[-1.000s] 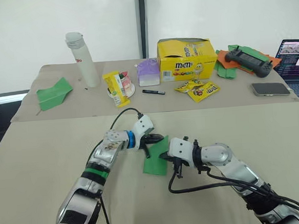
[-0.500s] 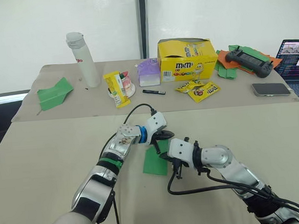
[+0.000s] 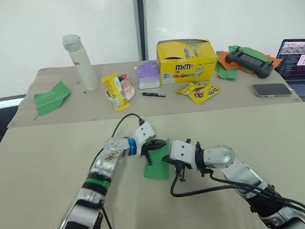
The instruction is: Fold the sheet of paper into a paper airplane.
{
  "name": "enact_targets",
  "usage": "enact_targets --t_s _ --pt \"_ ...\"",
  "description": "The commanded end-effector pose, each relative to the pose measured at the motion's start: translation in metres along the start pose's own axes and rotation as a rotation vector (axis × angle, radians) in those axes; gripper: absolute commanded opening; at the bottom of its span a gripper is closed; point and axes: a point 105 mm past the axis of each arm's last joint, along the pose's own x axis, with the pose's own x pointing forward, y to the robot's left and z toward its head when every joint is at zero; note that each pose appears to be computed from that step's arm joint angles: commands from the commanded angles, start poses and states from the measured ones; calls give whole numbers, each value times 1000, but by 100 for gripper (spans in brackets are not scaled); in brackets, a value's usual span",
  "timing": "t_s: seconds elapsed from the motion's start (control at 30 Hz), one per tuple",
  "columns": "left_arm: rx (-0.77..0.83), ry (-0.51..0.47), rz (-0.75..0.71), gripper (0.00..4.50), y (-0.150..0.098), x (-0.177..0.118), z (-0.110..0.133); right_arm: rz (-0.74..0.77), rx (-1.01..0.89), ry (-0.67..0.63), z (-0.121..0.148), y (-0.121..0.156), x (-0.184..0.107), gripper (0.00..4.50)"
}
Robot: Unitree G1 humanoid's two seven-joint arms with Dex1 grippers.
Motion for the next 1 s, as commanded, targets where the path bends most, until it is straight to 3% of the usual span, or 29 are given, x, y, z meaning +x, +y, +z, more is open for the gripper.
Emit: enact_targets --t_s 0.03,0.27,0.47,0.63,0.77,1.0 --pt "-51 108 23 2 -8 -12 -30 34 33 93 -23 5 3 0" --pt "-88 146 70 2 -17 -42 -48 75 14 78 -19 6 11 0" --pt "39 212 45 2 -27 -63 -57 93 1 80 -20 5 15 0" --pt "-47 107 167 2 -9 -72 -44 102 -4 74 -20 6 19 0" --pt "-168 -117 225 2 12 -68 -2 106 -4 70 -19 7 21 0" --pt "-30 -95 13 2 -13 -31 14 86 14 73 -21 8 20 0"
